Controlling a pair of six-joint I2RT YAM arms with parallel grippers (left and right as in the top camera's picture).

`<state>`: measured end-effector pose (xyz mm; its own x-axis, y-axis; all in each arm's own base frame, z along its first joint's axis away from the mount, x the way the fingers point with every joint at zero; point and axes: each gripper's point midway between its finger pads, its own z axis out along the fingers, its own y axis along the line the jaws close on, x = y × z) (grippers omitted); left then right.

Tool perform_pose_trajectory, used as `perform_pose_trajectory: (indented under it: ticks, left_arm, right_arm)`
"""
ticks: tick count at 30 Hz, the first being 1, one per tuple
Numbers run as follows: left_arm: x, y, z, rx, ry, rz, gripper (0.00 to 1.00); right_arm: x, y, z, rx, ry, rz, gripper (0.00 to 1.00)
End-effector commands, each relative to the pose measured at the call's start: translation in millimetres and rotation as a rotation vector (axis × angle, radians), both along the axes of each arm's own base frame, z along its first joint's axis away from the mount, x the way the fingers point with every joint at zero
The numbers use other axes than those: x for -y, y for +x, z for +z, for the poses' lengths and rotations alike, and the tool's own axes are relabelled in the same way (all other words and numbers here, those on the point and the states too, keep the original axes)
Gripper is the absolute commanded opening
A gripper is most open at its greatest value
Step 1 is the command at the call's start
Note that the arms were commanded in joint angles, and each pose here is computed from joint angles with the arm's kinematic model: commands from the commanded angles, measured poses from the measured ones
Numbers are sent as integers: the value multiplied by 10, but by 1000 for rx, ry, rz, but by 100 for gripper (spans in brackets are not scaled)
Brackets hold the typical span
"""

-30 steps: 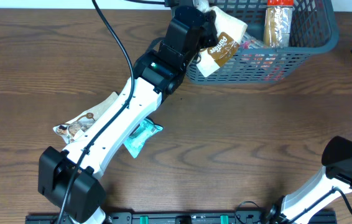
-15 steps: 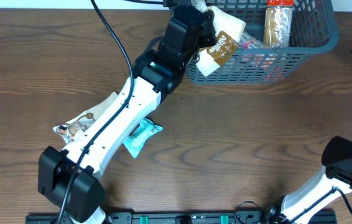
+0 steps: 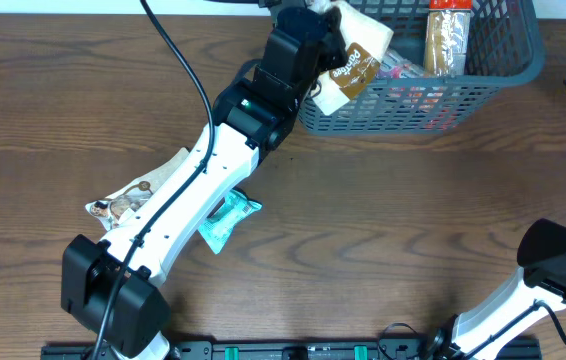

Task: Pack container
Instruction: 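Lower the rice bag into the basket and open the left gripper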

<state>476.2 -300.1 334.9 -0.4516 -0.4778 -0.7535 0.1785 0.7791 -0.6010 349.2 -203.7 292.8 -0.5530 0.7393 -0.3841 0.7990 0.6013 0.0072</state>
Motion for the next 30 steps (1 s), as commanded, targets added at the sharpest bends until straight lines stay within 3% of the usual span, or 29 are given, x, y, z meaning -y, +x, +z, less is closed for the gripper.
perform_pose_trajectory:
  ticks: [1,22,30]
  left_arm:
    - [-3,38,94,26,-19,-4,6]
    - [504,66,-523,-45,42,-87,6]
    - [423,77,-650,-59,121,-66,17]
  right_arm:
    - [-7,-8,-16,-8,5,10,99]
    - [-68,25,-26,-3,30,63,99]
    - [-68,25,-26,-3,30,63,99]
